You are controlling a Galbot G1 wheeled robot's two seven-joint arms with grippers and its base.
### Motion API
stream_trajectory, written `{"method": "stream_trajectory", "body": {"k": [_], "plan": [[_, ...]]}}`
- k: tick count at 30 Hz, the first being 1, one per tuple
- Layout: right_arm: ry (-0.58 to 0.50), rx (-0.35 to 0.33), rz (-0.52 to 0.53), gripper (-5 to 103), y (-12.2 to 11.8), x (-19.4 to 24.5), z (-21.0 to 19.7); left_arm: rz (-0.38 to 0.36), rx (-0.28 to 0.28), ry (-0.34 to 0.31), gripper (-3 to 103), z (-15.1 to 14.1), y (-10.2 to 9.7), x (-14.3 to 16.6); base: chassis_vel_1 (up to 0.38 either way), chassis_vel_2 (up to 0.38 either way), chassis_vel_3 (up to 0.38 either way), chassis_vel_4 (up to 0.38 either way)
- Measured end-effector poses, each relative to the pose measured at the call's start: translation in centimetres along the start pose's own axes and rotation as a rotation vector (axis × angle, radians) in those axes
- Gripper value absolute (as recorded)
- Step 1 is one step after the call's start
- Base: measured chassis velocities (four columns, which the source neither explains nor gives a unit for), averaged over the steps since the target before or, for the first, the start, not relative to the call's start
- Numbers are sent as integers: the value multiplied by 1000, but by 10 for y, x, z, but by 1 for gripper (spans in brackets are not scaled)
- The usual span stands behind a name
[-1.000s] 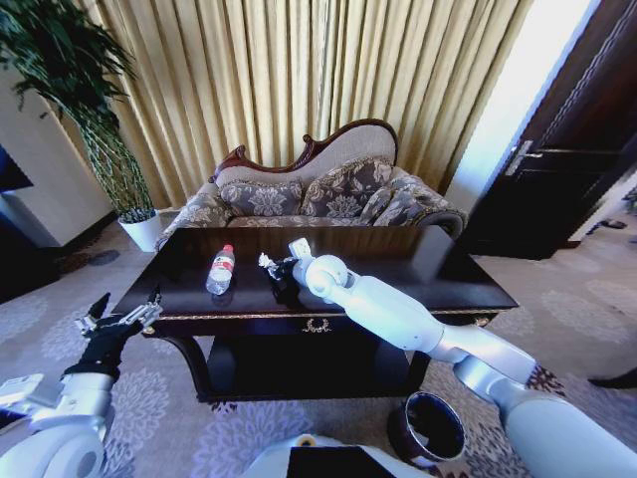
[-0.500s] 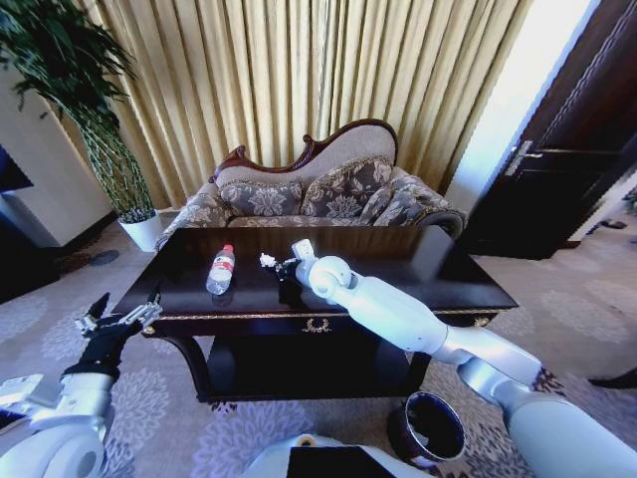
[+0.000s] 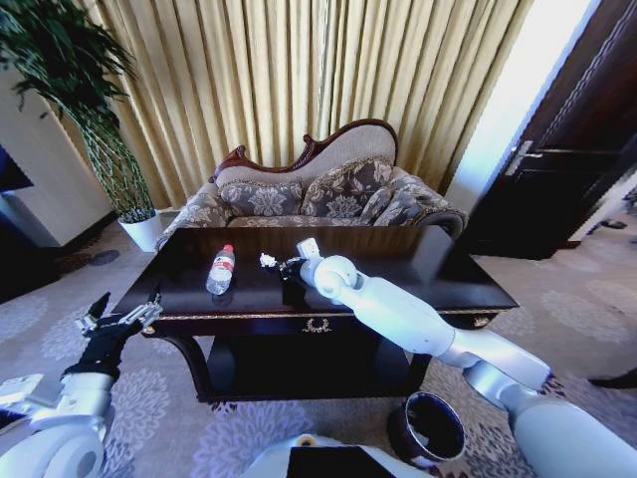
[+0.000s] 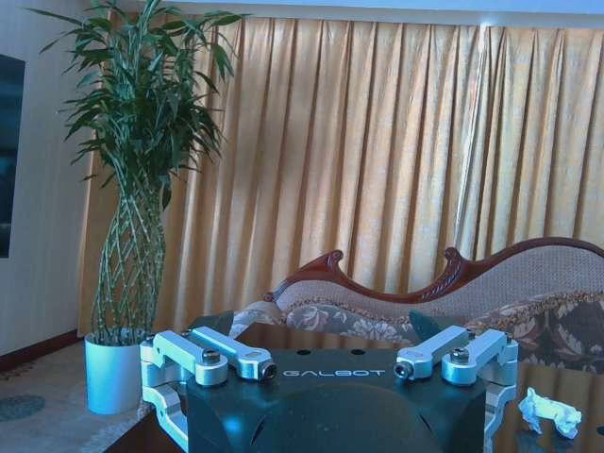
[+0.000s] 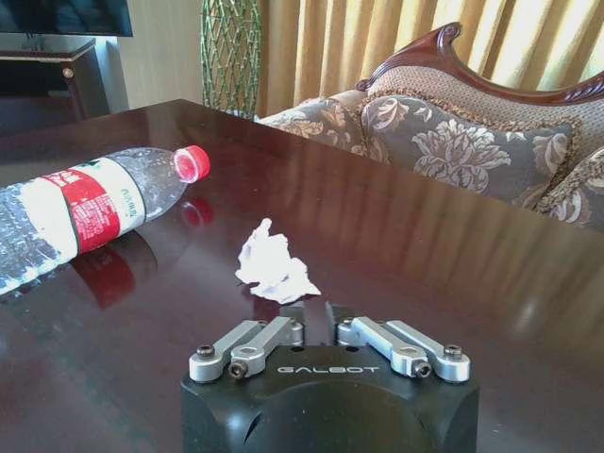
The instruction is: Move to the front of the table and place the trash on the table into the trash bin.
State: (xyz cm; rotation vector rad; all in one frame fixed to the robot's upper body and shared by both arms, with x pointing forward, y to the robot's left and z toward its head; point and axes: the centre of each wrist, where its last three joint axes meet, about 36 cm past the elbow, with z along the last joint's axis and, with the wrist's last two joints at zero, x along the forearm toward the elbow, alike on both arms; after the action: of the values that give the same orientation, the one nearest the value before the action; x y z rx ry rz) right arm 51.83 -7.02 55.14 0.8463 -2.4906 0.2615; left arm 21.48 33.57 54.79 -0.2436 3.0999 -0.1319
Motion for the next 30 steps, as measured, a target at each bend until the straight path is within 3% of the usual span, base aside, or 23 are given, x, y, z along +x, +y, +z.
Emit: {"method": "stream_trajectory", "body": {"k": [6,7,10,12,14,15,18,20,27,30], "plan": [[-16,3,-8,41,-1,3,-6,7,3,0,100,0,-1,-1,0,0,0,0],[-16,3,-8,41,-1,3,-6,7,3,0,100,0,-1,-1,0,0,0,0],[-25,5,-11,57,1,2,-12,4,0,0,100,0,-1,0,0,0,0,0],[-25,4,-15,57,3,0,-14,3,1,1,100,0,0,0,0,0,0,0],[-23,5,-21,68,6,-5,-16,0,1,2,100,1,0,0,0,0,0,0],[-23,5,-21,68,6,-5,-16,0,1,2,100,1,0,0,0,0,0,0],[-17,6,-31,85,13,-12,-17,-2,0,2,100,0,0,1,0,0,0,0],[-16,6,-33,85,14,-13,-18,-3,0,2,100,0,0,1,0,0,0,0],[-19,7,-29,54,15,-19,-24,-9,-1,3,100,0,1,2,0,0,0,0],[-19,8,-30,49,15,-20,-24,-10,-1,2,100,0,1,2,0,0,0,0]]}}
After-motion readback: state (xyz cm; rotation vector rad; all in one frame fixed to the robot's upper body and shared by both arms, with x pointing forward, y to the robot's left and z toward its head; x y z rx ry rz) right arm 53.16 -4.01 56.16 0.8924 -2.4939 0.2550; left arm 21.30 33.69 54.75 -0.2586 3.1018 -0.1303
